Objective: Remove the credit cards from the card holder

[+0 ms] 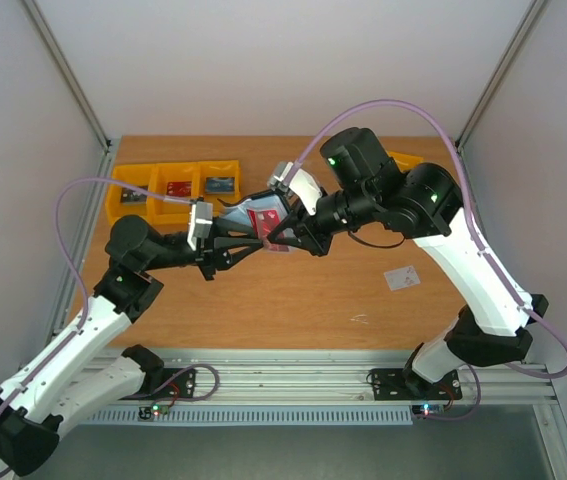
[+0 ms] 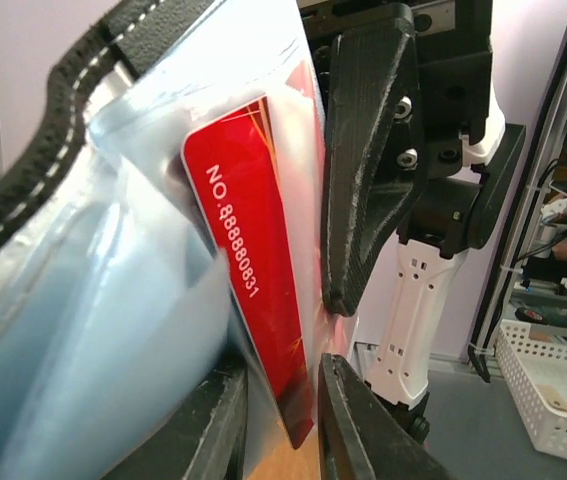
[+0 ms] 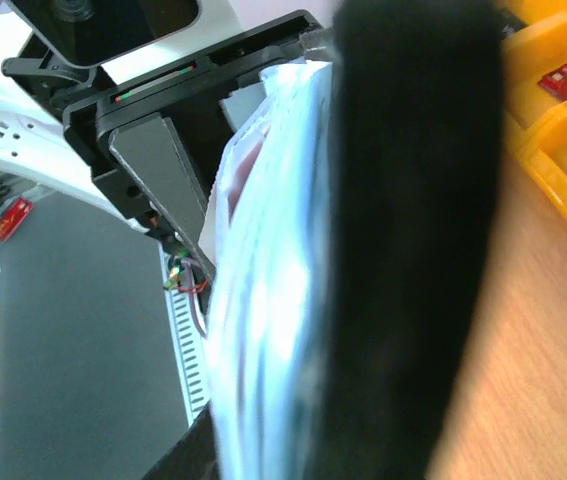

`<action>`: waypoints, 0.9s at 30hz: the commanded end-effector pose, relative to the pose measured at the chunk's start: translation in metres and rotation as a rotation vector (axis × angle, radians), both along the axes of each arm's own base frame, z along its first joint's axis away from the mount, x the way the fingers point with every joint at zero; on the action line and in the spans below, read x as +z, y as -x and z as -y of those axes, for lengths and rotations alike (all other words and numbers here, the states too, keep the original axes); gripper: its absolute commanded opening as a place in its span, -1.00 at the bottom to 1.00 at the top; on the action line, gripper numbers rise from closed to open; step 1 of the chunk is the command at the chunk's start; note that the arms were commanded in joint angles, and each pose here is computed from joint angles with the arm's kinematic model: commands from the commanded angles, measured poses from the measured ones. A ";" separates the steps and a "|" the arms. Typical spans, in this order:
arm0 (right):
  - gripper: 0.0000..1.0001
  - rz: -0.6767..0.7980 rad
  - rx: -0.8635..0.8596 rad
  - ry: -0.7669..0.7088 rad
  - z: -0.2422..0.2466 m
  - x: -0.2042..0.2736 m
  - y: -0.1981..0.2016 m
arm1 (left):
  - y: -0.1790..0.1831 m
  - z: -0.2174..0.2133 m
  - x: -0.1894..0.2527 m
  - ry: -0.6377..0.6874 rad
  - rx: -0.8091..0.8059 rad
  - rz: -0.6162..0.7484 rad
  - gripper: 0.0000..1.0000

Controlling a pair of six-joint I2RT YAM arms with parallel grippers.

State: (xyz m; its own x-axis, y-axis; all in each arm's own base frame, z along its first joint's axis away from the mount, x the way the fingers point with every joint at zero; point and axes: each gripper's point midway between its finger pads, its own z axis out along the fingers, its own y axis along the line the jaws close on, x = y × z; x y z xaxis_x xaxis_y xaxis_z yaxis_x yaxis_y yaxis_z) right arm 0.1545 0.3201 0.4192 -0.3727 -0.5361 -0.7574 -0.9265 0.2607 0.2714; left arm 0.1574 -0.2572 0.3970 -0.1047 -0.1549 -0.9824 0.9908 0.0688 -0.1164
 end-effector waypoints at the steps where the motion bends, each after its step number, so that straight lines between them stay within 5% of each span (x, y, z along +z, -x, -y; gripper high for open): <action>1: -0.98 0.064 0.040 -0.110 -0.029 0.014 -0.009 | 0.009 -0.002 0.032 0.063 -0.021 0.098 -0.59; 8: -0.98 0.100 -0.042 -0.128 -0.039 0.015 -0.034 | 0.013 -0.005 0.032 0.069 -0.020 0.087 -0.95; 12: -0.96 0.085 -0.038 -0.127 -0.040 0.012 -0.035 | 0.012 -0.007 0.030 0.072 -0.005 0.083 -0.99; 20: -0.24 0.059 -0.056 -0.152 -0.017 0.011 -0.031 | 0.009 -0.010 0.026 0.079 0.036 0.060 -0.99; 27: -0.28 0.050 -0.107 -0.178 0.001 0.015 -0.034 | 0.000 -0.009 0.016 0.055 0.076 0.046 -1.00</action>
